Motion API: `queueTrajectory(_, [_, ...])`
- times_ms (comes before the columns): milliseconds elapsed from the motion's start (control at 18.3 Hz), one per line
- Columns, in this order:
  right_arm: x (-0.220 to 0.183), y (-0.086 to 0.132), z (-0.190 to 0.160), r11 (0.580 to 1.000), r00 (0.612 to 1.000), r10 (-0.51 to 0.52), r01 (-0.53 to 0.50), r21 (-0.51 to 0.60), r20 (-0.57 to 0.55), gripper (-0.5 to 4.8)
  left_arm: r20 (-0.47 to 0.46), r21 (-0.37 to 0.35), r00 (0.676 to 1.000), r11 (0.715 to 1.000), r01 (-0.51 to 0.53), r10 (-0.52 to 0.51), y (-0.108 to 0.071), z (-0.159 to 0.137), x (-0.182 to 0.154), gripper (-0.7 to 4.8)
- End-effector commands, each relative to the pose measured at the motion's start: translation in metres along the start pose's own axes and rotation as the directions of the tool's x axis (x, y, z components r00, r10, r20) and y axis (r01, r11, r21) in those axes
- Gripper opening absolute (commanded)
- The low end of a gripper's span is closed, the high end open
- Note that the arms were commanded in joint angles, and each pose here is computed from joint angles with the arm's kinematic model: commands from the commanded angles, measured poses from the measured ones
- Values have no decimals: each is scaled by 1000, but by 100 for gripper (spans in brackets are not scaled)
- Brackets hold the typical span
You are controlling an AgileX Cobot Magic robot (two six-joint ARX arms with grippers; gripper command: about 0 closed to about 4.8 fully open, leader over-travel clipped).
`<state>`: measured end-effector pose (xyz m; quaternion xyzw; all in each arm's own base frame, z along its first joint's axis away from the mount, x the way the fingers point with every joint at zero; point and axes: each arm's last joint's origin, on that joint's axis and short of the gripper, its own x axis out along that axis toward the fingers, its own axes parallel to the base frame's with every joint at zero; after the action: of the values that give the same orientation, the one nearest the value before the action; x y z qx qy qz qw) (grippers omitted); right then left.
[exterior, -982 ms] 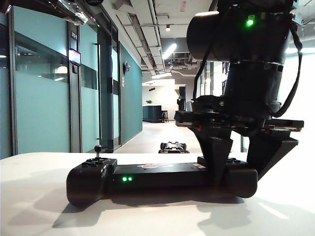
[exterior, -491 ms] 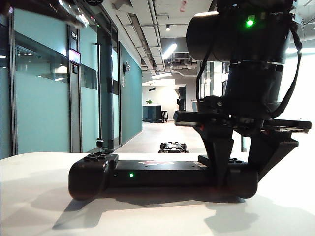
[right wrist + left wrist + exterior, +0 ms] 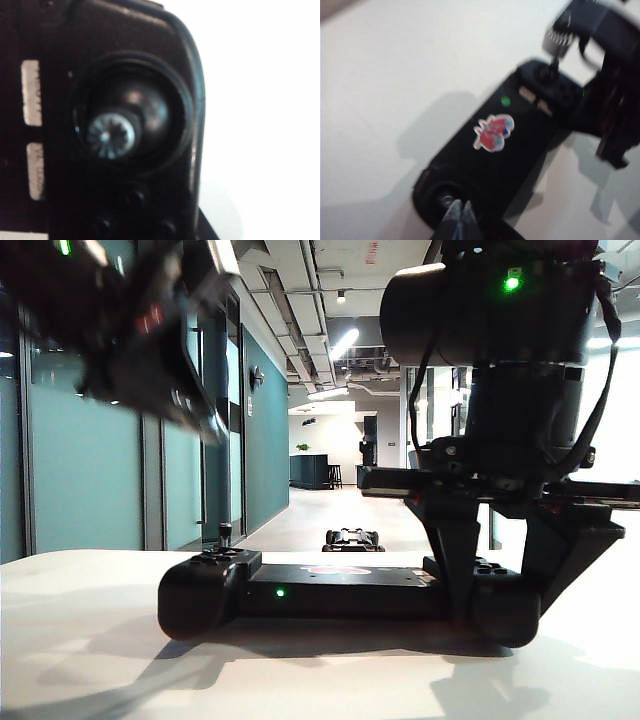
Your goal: Push the left joystick on the remote control sitting on the white table forward to make the robot dog walk in a straight line until it approaches the door.
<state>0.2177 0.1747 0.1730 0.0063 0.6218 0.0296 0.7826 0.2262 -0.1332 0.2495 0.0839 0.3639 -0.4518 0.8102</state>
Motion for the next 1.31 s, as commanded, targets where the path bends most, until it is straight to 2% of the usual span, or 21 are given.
queueTrajectory(55, [-1,-1,-1,1000,1000,2,-2,10,-18,174,47,49,995,995,88,-90,3,-13,17,-5])
queueTrajectory(164, [0,-1,-1,1000,1000,0,0,11,-22,174,73,101,984,983,153,-160,2,-30,26,-5])
queueTrajectory(327, [-1,-2,-2,1000,1000,-5,5,10,-29,174,80,124,984,981,151,-162,3,-47,34,-5])
queueTrajectory(491, [-1,-2,-3,1000,999,-9,9,9,-35,174,131,159,980,978,131,-153,4,-51,37,-6])
queueTrajectory(818, [-1,-2,-3,1000,999,-12,12,9,-39,174,101,138,982,980,143,-158,15,-59,61,-5])
queueTrajectory(1309, [-1,-3,-4,1000,999,-12,13,8,-46,174,132,157,984,982,101,-122,20,-57,70,-5])
